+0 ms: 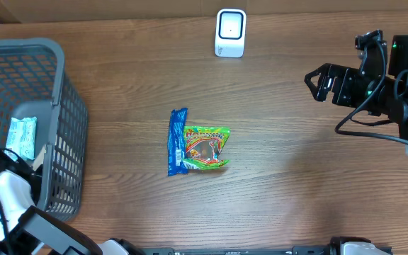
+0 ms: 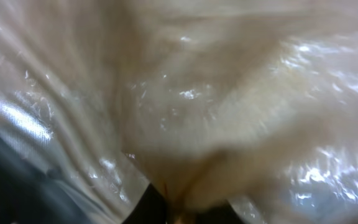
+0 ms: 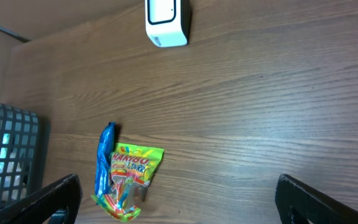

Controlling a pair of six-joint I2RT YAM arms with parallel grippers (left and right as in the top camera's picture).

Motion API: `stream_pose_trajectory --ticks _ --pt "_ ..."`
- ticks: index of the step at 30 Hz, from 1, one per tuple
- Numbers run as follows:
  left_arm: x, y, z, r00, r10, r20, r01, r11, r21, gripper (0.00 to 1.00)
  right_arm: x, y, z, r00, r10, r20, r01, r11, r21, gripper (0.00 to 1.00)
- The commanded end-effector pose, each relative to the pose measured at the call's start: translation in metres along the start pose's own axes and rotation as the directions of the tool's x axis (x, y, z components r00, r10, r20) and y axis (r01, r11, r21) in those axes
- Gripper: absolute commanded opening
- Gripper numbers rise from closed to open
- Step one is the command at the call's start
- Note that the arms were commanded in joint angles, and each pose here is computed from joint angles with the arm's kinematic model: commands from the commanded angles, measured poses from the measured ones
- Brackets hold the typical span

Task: Scan the item barcode
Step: 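Grasp the clear plastic bag with the left gripper inside the basket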

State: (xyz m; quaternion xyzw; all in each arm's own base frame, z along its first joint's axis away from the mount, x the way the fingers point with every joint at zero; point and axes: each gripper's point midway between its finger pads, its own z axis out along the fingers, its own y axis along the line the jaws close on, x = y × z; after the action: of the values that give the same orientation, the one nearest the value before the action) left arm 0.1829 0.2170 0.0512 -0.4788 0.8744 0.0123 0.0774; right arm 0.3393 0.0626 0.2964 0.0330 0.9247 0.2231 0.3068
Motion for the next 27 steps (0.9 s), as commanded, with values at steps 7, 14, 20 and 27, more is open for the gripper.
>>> stream_pose_trajectory --ticks 7,14,20,27 --pt "-0.092 -0.043 -0.232 0.942 0.047 0.333 -0.104 0.982 0.156 0.04 -0.007 0.002 -0.005 1.0 -0.013 0.025 0.013 1.0 -0.007 1.0" --pt "-0.086 -0.059 -0.277 0.889 0.193 0.416 -0.266 0.956 0.125 0.68 -0.007 0.002 -0.005 1.0 -0.013 0.026 0.013 1.0 -0.006 1.0" --pt "-0.071 -0.049 -0.194 0.971 0.16 0.179 -0.184 0.974 0.129 1.0 -0.007 0.002 -0.005 1.0 -0.013 0.025 0.013 1.0 -0.006 1.0" --pt "-0.071 -0.043 -0.106 0.996 0.035 0.084 -0.045 0.991 0.126 1.0 -0.007 0.002 -0.005 1.0 -0.012 0.024 0.013 1.0 -0.006 1.0"
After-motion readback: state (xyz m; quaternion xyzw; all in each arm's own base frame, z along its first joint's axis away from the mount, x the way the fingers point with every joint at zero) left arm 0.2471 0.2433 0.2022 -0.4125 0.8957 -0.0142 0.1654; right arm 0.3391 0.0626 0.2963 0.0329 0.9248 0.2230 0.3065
